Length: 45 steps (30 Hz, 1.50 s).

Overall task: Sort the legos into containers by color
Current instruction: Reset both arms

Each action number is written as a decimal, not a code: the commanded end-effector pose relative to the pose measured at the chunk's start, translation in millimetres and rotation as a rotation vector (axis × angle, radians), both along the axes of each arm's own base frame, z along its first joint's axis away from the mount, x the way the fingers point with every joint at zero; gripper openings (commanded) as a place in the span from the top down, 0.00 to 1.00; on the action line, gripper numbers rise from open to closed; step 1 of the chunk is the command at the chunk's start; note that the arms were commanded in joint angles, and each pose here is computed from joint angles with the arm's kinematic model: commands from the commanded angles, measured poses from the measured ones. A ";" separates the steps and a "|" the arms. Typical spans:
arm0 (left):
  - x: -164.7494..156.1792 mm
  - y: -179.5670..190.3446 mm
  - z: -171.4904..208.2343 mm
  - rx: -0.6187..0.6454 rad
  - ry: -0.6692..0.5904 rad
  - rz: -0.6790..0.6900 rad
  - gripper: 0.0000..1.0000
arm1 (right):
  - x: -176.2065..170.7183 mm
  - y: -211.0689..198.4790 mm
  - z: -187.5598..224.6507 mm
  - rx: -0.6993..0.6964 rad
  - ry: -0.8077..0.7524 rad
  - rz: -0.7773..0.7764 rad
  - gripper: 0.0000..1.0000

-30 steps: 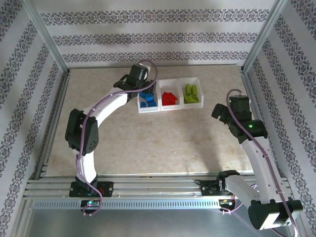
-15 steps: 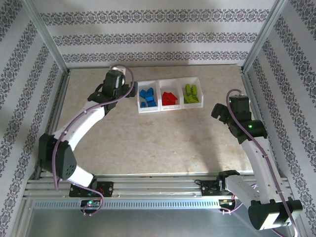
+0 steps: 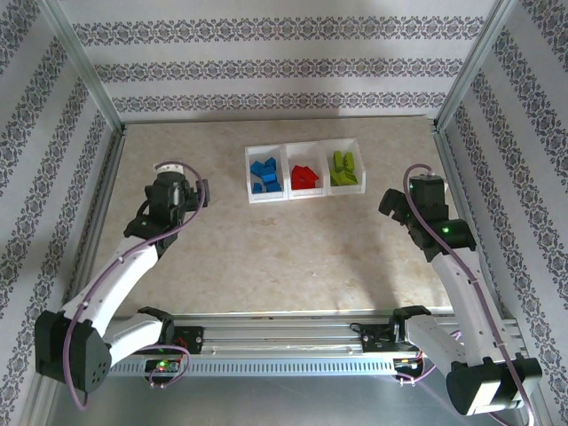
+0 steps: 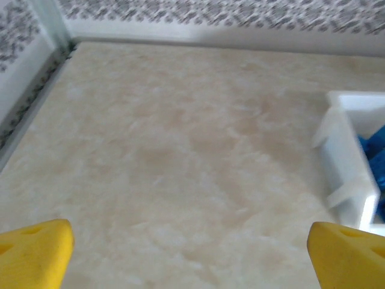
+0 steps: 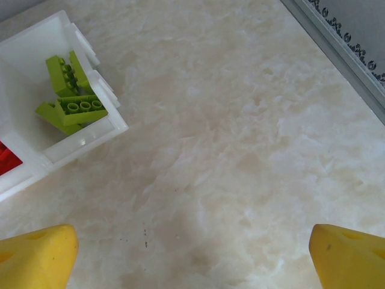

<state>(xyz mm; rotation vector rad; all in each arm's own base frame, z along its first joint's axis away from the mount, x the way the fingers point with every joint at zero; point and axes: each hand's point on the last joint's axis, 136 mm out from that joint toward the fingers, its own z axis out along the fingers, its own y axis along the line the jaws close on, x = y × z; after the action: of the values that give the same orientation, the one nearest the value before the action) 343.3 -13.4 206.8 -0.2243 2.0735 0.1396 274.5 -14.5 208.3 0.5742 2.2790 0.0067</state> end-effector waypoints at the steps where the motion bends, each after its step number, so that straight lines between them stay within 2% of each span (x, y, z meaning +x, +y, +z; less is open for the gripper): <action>1: -9.4 25.0 -4.8 0.004 -0.034 0.091 0.00 | 5.9 -8.5 1.3 -0.033 -0.055 -0.027 0.02; 6: -22.8 53.6 -30.5 0.026 -0.024 0.206 0.00 | 13.5 -15.3 -11.4 -0.070 -0.080 -0.048 0.02; 13: -25.2 71.4 -54.5 0.029 -0.077 0.245 0.00 | 27.9 -20.2 -34.2 -0.141 -0.147 -0.027 0.02; 19: -20.4 80.0 -68.0 0.068 -0.112 0.227 0.00 | 35.3 -23.2 -40.5 -0.225 -0.350 0.000 0.02; 24: -11.3 75.7 -78.2 0.087 -0.135 0.173 0.00 | 25.9 -24.2 -43.9 -0.314 -0.513 0.031 0.02; 29: 0.3 67.1 -83.2 0.091 -0.181 0.109 0.00 | 24.5 -28.8 -55.4 -0.358 -0.468 0.050 0.02; 34: 8.7 58.9 -78.2 0.120 -0.257 0.046 0.00 | 28.8 -30.4 -68.7 -0.336 -0.447 0.056 0.02; 37: 15.5 53.5 -79.6 0.127 -0.258 0.008 0.00 | 32.8 -29.1 -73.3 -0.318 -0.448 0.061 0.02; 41: 24.7 44.5 -84.0 0.113 -0.219 -0.046 0.00 | 40.2 -25.7 -77.4 -0.297 -0.449 0.076 0.02; 45: 28.0 21.8 -80.4 0.057 -0.300 -0.164 0.00 | 48.3 -22.0 -78.8 -0.272 -0.457 0.088 0.02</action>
<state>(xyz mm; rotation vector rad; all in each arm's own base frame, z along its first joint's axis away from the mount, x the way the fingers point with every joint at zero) 361.0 23.7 105.2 -0.1155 1.8871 0.1562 313.7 -39.0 114.6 0.2835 1.8860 -0.1685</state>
